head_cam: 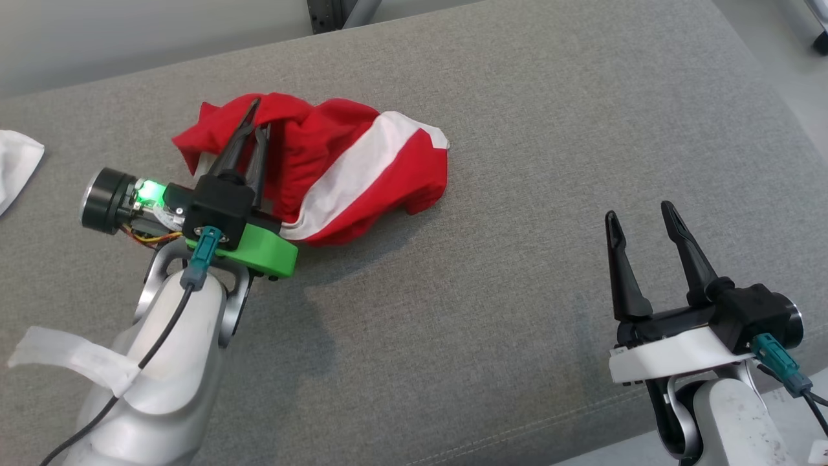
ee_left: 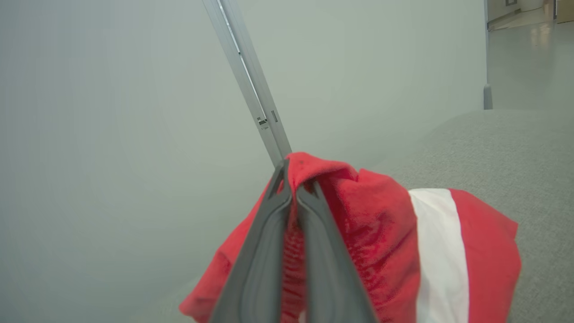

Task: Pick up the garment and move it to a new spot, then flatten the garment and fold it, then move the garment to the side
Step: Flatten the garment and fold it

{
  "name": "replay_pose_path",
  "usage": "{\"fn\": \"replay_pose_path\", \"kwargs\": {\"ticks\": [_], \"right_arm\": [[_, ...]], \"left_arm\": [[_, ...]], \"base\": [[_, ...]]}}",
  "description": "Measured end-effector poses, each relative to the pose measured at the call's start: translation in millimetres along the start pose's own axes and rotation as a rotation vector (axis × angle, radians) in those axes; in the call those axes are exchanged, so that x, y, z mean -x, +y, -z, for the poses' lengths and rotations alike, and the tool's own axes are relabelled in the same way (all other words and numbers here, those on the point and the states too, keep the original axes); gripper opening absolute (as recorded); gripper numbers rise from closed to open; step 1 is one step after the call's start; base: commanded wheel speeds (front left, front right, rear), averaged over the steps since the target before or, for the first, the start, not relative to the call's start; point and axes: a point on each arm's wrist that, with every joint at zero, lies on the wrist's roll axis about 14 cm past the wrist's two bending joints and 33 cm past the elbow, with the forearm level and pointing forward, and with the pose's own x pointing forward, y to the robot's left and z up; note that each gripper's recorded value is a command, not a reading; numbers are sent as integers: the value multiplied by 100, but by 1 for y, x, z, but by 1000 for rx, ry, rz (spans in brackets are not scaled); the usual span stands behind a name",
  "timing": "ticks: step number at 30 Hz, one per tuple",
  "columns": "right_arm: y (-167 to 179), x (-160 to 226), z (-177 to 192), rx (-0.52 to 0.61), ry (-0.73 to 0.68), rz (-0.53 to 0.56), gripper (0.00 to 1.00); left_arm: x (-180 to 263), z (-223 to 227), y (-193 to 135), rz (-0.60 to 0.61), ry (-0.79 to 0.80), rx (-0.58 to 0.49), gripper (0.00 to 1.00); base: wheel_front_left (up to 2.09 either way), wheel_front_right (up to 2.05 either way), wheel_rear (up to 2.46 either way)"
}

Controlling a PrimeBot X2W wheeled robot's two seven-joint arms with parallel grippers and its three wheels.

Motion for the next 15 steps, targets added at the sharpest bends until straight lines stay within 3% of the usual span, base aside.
{"fn": "replay_pose_path", "kwargs": {"ticks": [6, 9, 11, 15], "right_arm": [[-3, 5, -7, 3, -16, 11, 100], [-5, 7, -7, 5, -14, 18, 100], [-7, 8, -6, 7, -11, 22, 100], [-8, 9, -3, 10, 1, 26, 100]], "left_arm": [[-4, -87, -15, 81, -263, -63, 0], [-6, -111, -24, 130, -337, -47, 0], [-8, -103, -33, 172, -315, -34, 0], [-18, -47, -39, 218, -135, 3, 0]], "base": [[0, 0, 0], [0, 0, 0], [0, 0, 0], [0, 0, 0]]}}
